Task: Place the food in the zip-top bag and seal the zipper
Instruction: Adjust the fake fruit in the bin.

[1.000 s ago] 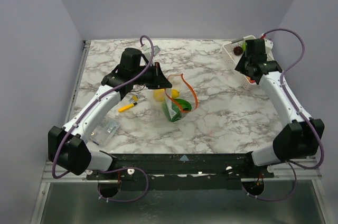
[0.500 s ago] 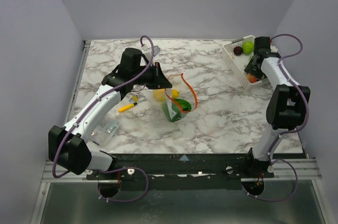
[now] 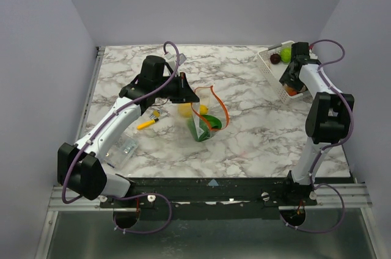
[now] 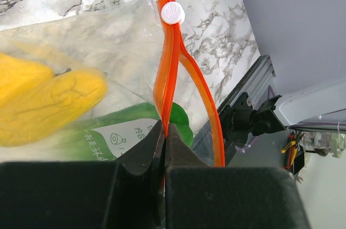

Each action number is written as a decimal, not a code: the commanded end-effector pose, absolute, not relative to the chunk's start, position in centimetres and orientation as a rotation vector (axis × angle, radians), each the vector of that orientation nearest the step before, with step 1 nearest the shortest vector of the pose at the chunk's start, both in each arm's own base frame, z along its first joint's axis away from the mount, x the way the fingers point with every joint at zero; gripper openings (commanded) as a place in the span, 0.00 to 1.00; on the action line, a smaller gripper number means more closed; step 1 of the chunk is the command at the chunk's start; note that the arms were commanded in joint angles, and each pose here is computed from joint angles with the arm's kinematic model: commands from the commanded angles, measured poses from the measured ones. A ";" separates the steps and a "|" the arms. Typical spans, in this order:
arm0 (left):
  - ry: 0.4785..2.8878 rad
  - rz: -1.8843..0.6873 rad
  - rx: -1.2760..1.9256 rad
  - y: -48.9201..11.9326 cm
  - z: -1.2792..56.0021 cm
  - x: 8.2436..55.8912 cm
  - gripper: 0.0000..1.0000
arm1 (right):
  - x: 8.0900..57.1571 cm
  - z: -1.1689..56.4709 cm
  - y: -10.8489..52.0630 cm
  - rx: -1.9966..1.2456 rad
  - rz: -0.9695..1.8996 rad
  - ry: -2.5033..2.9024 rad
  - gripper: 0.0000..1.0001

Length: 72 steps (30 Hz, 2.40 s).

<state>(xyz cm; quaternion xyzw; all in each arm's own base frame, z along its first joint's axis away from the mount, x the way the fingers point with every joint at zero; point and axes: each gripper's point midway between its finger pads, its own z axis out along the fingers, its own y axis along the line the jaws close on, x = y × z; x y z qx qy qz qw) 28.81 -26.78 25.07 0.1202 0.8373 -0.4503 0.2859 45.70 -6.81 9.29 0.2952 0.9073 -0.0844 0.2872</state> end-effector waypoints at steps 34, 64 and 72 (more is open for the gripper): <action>2.220 -1.248 0.357 -27.4 25.6 28.7 0.00 | 46.3 6.1 -8.2 0.737 -0.341 2.513 0.28; 2.212 -1.257 0.361 -27.5 25.9 28.5 0.00 | 45.7 9.0 -8.4 0.697 -0.353 2.548 0.67; 2.218 -1.265 0.359 -27.6 25.7 28.5 0.00 | 43.9 9.9 -7.8 0.659 -0.323 2.583 0.64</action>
